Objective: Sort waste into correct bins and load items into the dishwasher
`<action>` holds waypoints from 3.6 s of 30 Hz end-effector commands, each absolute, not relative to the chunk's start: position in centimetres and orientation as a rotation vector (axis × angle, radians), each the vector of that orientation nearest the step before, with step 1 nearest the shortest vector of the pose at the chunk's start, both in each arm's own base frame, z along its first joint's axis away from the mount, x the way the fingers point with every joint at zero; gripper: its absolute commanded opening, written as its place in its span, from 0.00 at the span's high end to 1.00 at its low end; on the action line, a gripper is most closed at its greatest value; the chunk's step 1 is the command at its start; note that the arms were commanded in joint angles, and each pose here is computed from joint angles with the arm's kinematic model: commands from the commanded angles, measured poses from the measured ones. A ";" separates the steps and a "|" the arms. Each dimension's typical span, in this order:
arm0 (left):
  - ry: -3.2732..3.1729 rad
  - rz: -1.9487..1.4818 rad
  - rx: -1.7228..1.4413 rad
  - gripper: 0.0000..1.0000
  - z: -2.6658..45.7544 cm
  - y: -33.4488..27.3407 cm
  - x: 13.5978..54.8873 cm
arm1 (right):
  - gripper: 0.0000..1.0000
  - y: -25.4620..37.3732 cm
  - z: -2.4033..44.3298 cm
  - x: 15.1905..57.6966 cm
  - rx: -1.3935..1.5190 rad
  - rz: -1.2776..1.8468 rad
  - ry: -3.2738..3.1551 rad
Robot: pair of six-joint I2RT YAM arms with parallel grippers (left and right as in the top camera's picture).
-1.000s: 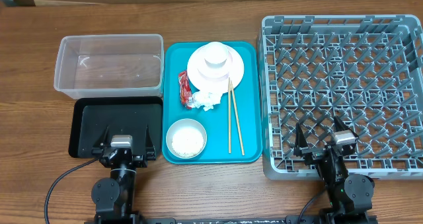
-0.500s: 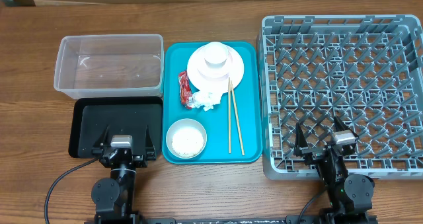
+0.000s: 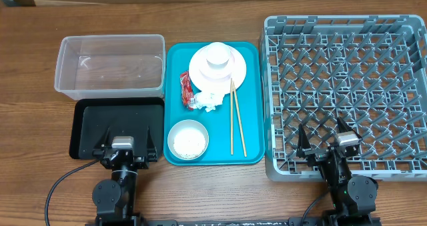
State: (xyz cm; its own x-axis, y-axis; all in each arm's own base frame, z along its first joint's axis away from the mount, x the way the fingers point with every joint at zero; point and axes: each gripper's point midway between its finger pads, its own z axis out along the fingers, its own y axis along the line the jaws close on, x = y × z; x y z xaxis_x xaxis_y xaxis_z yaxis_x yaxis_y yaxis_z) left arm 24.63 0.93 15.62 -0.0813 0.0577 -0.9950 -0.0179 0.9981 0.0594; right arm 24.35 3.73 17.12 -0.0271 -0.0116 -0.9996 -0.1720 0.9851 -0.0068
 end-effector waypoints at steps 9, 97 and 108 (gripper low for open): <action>1.647 0.086 0.050 0.00 15.6 1.0 24.6 | 0.00 3.6 17.0 24.4 -0.138 0.123 1.589; 1.450 -0.243 0.387 0.00 20.2 -6.4 23.0 | 0.00 3.6 17.0 24.4 -0.138 0.123 1.589; 1.491 -0.506 0.422 0.00 28.4 -9.3 19.2 | 0.00 3.6 17.0 24.4 -0.138 0.123 1.589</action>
State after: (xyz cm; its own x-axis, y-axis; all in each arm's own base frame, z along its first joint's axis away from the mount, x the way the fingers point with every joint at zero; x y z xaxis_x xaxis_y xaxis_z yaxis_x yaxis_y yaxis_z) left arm 20.61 -7.77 25.14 0.0176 -0.0266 -0.9995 0.4757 0.8795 -0.0151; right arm 24.35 3.73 17.13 -0.0267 -0.0116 -0.9996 -0.1719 0.9851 -0.0068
